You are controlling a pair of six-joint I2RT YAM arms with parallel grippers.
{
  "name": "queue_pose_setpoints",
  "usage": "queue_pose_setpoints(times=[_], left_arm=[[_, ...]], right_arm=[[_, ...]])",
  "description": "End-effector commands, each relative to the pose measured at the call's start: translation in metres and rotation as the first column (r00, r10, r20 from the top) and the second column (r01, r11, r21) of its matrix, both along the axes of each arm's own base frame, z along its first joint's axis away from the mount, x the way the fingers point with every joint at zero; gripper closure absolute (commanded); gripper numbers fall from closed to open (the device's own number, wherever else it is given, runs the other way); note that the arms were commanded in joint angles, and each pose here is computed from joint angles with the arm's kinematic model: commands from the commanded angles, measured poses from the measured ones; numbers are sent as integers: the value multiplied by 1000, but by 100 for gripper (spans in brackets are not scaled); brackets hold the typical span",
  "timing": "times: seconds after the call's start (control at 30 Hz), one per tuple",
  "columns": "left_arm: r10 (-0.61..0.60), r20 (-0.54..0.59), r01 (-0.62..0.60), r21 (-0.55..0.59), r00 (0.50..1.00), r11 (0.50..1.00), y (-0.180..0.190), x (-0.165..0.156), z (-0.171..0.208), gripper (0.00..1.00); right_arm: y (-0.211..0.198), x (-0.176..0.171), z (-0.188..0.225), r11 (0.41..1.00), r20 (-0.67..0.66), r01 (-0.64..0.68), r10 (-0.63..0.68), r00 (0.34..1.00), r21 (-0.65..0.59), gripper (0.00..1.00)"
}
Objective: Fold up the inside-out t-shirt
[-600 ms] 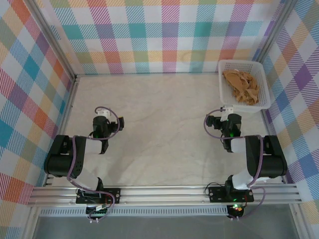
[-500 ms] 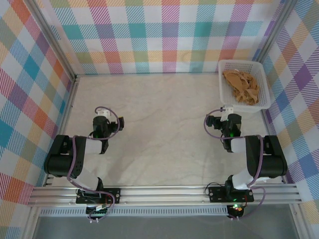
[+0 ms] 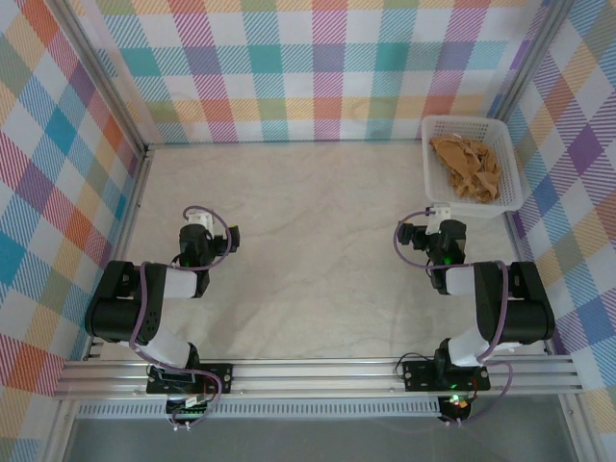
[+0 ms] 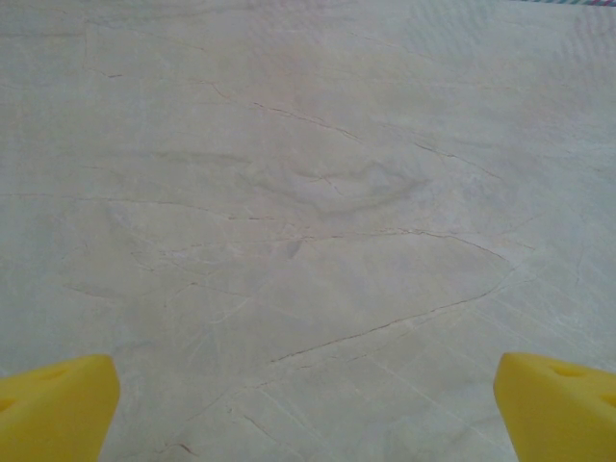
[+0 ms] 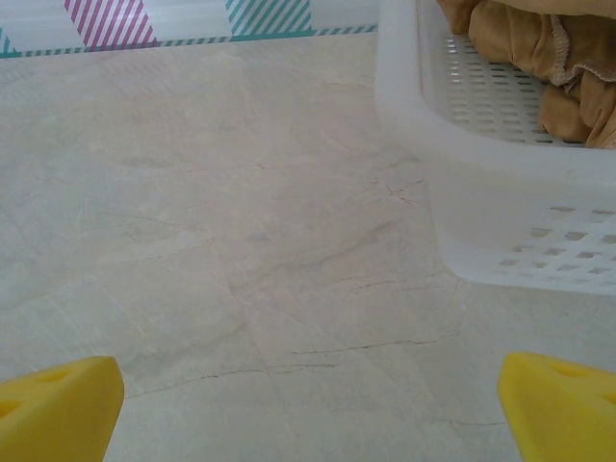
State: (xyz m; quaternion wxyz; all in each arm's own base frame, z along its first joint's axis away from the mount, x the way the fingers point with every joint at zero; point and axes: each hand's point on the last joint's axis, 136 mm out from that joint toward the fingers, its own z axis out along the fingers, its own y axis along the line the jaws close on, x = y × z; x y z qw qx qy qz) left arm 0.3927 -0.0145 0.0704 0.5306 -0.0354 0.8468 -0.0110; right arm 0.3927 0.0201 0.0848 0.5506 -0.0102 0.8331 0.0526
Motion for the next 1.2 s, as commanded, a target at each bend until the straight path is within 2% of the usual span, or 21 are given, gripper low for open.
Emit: queue_pose_setpoints(times=[0.0,0.93,1.03,1.17], left_arm=[[-11,23,11,0,1000,1000,1,7,9,0],[-7,29,7,4,1000,1000,1,8,15,0],[-52,-29,53,20,998,998,-10,7,35,0],[-274,48,273,23,961,962,-62,-20,79,0]], right_arm=[[2,5,8,1000,26,-20,19,999,4,0],[2,4,8,1000,32,-20,20,999,2,0],[8,-1,24,998,62,-58,58,996,1,0],[11,-15,85,1000,17,-25,25,1000,16,0]])
